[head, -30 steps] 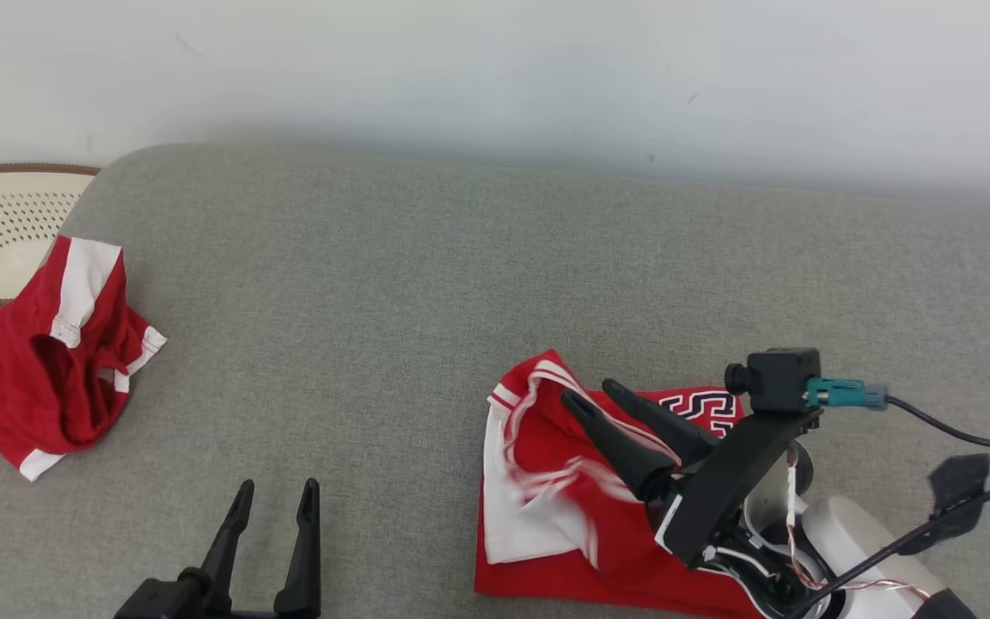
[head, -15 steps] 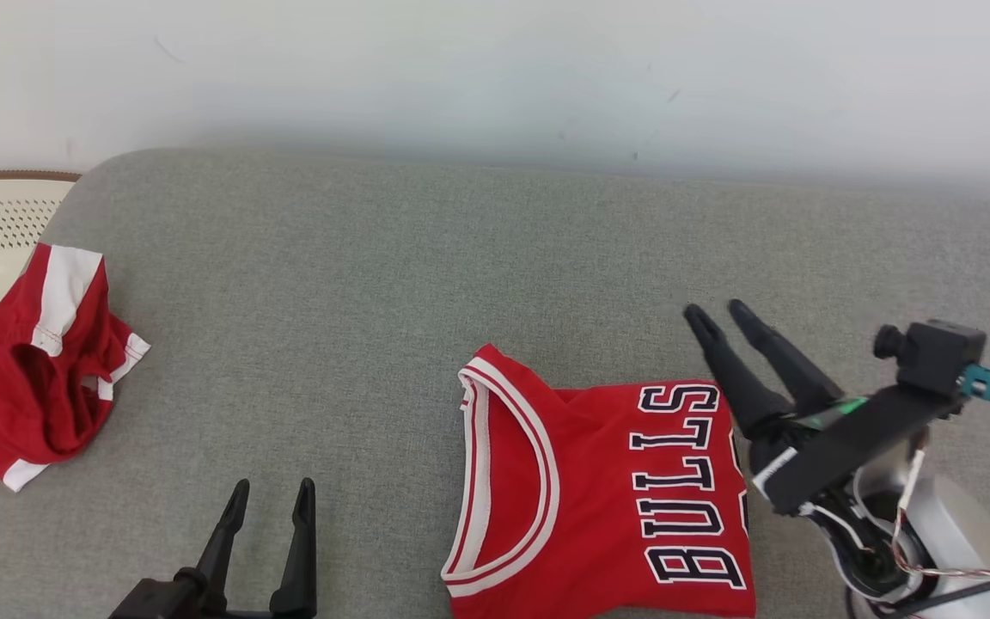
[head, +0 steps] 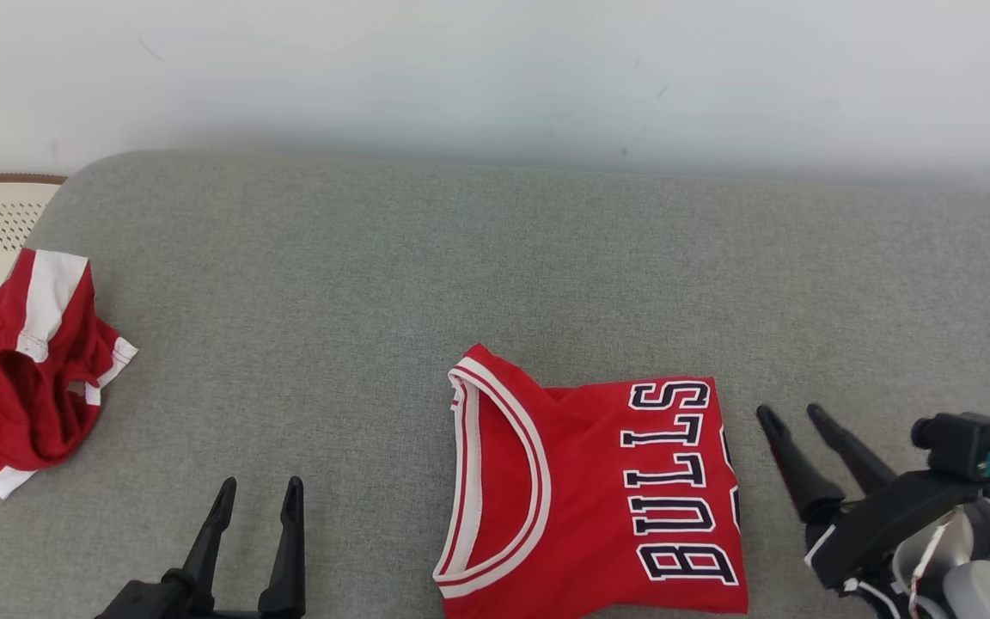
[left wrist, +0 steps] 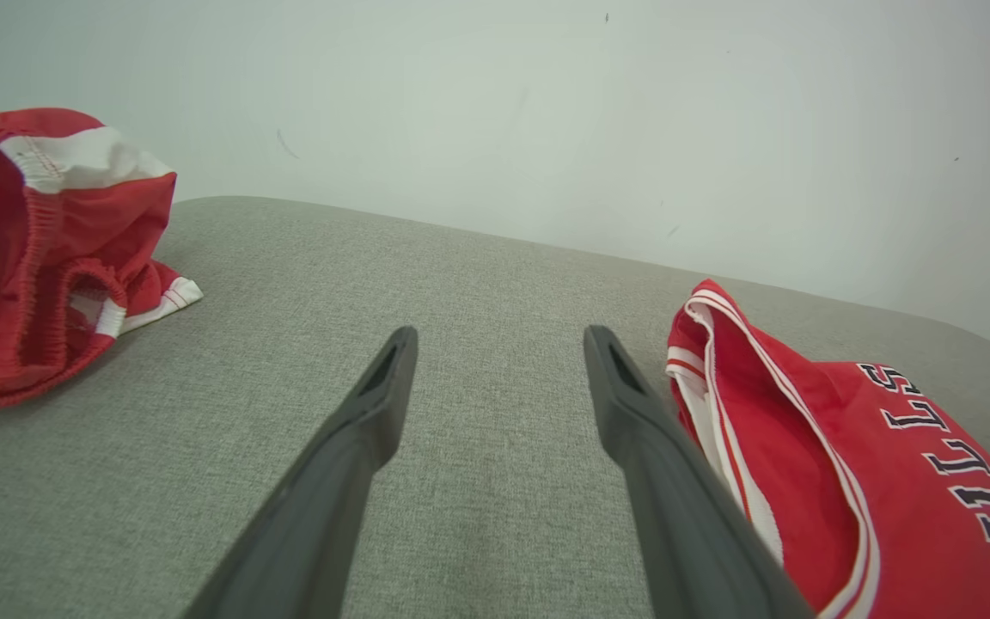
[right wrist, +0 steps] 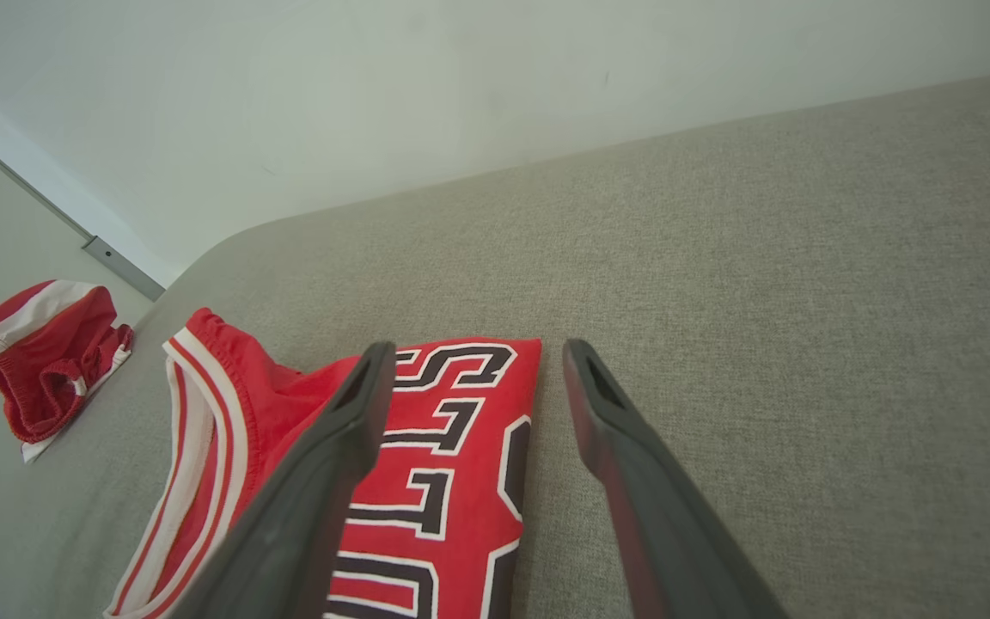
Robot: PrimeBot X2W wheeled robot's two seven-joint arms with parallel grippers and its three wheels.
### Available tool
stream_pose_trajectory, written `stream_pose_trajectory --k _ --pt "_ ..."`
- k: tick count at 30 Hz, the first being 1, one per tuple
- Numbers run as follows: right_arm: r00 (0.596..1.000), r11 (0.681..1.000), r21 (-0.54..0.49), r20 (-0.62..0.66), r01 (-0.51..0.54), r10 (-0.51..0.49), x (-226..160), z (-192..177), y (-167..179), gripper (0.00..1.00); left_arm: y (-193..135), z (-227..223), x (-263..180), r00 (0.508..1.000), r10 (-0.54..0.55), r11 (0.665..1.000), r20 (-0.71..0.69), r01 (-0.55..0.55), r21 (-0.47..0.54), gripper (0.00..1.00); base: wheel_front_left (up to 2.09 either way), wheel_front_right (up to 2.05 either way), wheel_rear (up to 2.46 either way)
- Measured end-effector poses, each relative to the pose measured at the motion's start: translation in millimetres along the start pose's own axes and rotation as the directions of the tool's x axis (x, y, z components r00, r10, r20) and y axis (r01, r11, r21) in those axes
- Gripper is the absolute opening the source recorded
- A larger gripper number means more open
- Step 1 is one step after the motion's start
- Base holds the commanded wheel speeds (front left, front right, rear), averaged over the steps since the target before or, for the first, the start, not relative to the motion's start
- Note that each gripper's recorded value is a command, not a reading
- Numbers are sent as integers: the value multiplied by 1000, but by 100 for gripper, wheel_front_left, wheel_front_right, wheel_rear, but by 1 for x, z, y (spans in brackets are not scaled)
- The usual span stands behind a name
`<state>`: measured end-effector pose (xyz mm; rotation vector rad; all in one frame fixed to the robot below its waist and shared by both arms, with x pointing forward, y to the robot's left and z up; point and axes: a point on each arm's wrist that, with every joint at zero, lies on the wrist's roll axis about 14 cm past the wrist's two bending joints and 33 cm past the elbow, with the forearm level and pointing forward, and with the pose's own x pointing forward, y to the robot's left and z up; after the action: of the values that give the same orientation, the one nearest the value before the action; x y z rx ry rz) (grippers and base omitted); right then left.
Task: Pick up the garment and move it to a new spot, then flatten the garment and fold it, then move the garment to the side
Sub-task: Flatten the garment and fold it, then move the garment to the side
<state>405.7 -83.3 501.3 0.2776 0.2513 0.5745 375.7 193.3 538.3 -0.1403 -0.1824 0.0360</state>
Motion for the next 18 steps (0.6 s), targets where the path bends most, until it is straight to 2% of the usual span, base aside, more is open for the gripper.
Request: stream_pose_trajectory --k 8,18 --pt "991 1000 -5 -130 26 -26 4 -45 -2 100 -1 -3 2 1000 -5 1000 -8 5 2 100 0 0 0" --pt "970 999 20 -243 39 -33 17 -84 -6 100 7 -8 0 1000 15 1000 -25 -15 7 100 0 0 0"
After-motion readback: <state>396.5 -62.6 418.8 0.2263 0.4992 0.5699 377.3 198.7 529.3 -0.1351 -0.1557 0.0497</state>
